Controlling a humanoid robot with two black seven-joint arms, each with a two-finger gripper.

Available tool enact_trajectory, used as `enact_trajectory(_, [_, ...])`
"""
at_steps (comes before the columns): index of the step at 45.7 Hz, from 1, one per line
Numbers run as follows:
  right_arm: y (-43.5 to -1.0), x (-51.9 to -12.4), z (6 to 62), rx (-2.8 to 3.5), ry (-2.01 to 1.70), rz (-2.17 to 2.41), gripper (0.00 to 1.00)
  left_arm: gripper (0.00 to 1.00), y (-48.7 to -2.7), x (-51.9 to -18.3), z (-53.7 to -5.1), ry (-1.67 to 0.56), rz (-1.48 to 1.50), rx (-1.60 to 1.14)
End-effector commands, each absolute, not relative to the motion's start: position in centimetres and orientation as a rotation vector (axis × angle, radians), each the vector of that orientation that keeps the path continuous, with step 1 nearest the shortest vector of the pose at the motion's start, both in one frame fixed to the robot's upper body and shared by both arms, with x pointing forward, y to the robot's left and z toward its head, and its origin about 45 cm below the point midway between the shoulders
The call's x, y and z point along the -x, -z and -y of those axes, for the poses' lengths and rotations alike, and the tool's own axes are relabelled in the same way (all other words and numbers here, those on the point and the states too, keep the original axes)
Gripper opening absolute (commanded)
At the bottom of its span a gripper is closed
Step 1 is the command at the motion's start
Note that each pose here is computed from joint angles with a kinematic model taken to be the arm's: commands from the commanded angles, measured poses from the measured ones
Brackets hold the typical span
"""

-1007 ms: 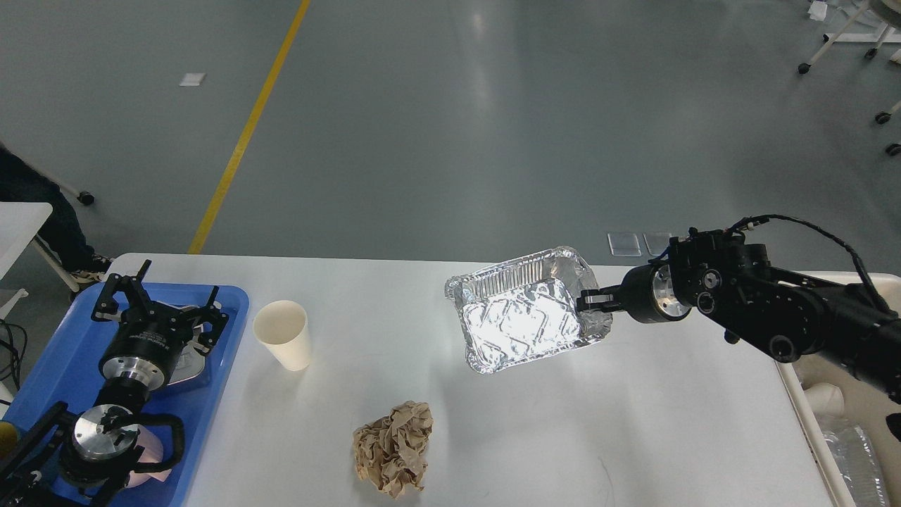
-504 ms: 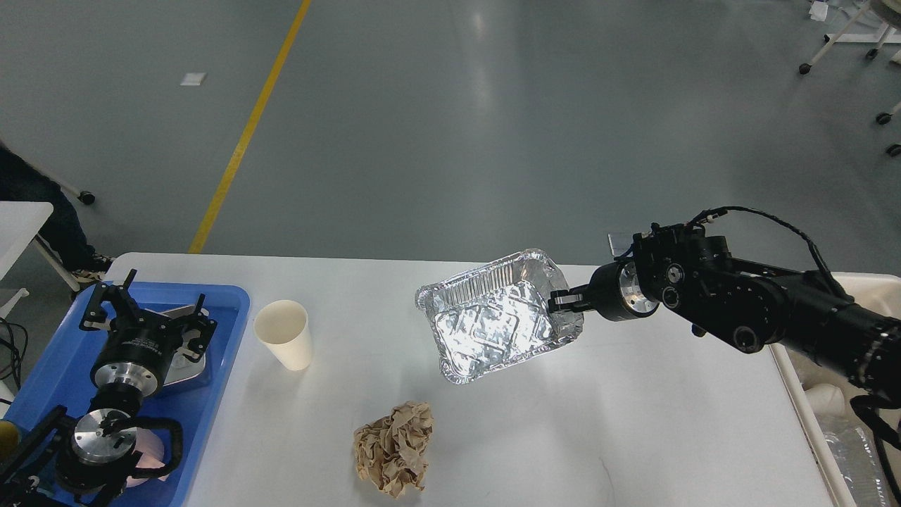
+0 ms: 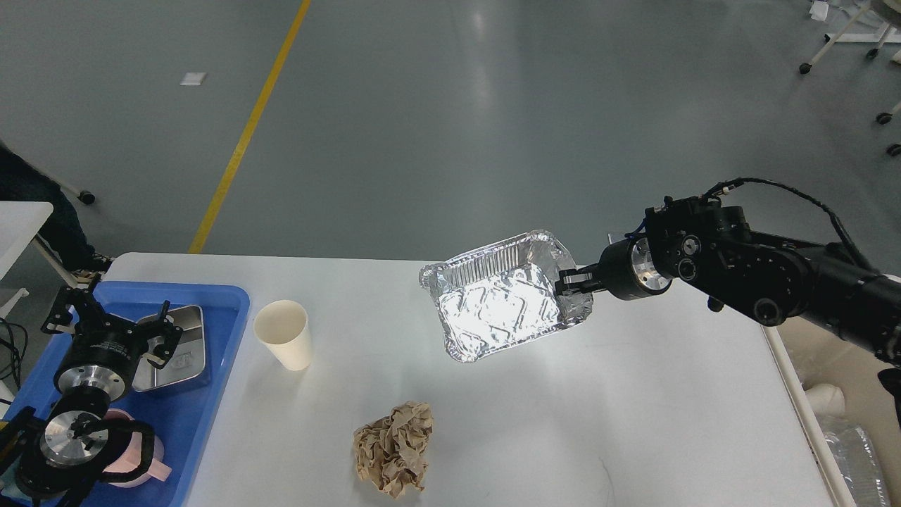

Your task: Tidy desktop

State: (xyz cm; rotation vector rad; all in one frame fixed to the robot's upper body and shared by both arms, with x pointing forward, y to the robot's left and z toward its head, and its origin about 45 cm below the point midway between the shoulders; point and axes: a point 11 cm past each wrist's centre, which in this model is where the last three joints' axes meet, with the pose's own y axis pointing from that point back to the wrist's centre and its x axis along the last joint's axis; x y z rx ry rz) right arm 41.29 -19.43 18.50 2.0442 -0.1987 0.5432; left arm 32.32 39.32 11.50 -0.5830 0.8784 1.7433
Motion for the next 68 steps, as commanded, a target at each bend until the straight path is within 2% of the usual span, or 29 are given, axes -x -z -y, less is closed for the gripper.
enact_trajectory(1, [-19.0,-41.6,20.1,-2.036,-0.545,0.212,0.00,0.97,-11.8,-32.4,-39.6,-1.755,-0.856,0.596])
enact_trajectory(9, [-18.6,-41.3,20.1,-2.031,-0.539,0.201,0.00,0.97,-12.9,-32.2,-40.8,-1.865,-0.697,0.747])
enact_trajectory(18, [-18.6,-41.3,19.9,-2.032,-0.539,0.197,0.00,0.97,-11.4,-32.7,-36.6,-1.768,-0.845,0.722])
enact_trajectory(31, [-18.4,-41.2,19.6,-2.034,-0.542,0.191,0.00,0.94,-11.9,-32.9,-37.8,-1.728,-0.879,0.622])
enact_trajectory(37, [-18.5,-41.3,19.5,-2.033,-0.545,0.190,0.00,0.95,-12.5,-33.3,-37.2,-1.625,-0.952,0.493])
enact_trajectory(41, [-18.5,-41.3,19.5,-2.033,-0.545,0.190,0.00,0.95,-13.4,-33.6,-38.5,-1.607,-0.924,0.380])
enact_trajectory(57, [-18.2,-41.1,18.3,-2.047,-0.551,0.173,0.00,0.97,-18.6,-33.9,-44.9,-1.630,-0.502,-0.166])
enact_trajectory(62, [-18.1,-41.0,17.8,-2.053,-0.551,0.166,0.00,0.97,-19.6,-33.9,-45.2,-1.588,-0.448,-0.268])
enact_trajectory(68, [-18.1,-41.1,18.0,-2.051,-0.551,0.168,0.00,0.97,-21.5,-33.1,-47.8,-1.584,-0.405,-0.350])
